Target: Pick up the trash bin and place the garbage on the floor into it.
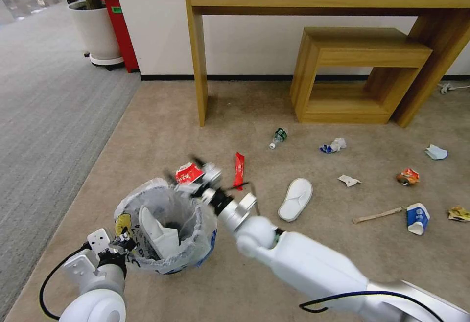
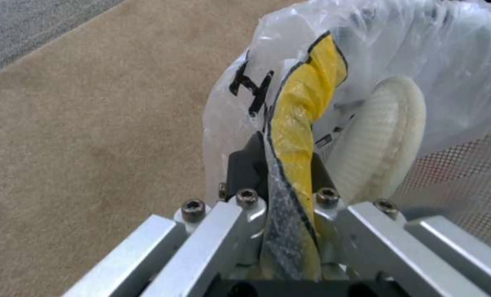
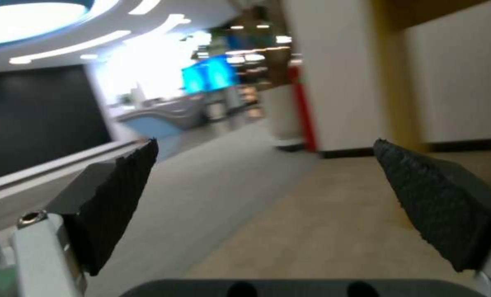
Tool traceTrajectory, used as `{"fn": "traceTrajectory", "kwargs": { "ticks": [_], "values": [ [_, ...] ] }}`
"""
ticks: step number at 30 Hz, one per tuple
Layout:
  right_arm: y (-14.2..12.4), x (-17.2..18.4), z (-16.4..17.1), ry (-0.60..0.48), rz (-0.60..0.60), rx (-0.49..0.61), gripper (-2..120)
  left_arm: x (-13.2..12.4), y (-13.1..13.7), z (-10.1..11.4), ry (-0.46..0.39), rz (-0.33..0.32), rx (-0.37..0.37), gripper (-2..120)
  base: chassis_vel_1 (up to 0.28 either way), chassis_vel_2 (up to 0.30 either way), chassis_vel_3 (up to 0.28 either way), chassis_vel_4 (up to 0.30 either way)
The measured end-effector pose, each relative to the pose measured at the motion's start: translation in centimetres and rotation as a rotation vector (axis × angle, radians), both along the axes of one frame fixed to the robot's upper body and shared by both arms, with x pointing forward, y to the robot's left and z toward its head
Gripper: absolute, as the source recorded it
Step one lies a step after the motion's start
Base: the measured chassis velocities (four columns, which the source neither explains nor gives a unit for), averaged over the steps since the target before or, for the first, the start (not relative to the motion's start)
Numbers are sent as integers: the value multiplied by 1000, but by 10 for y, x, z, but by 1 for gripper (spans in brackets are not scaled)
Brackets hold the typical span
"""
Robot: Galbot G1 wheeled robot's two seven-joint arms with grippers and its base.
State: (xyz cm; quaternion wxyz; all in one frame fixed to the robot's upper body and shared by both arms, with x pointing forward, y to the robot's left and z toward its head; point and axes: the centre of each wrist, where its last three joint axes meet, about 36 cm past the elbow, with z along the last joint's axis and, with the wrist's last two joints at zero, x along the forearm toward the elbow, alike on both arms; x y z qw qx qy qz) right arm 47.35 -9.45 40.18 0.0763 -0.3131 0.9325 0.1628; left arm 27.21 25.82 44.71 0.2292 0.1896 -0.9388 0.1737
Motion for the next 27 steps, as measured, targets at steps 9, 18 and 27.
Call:
{"fn": "traceTrajectory", "kwargs": {
  "ticks": [9,18,27],
  "values": [
    [-75,0,15,2,-162,-44,100,4,-1,-4,3,-4,6,3,0,0,0,0],
    [-141,-20,14,39,-410,-123,100,5,4,-5,6,-10,20,3,0,0,0,0],
    [-174,-35,11,103,-610,-211,100,5,9,-4,24,-22,14,3,0,0,0,0]
  ]
}}
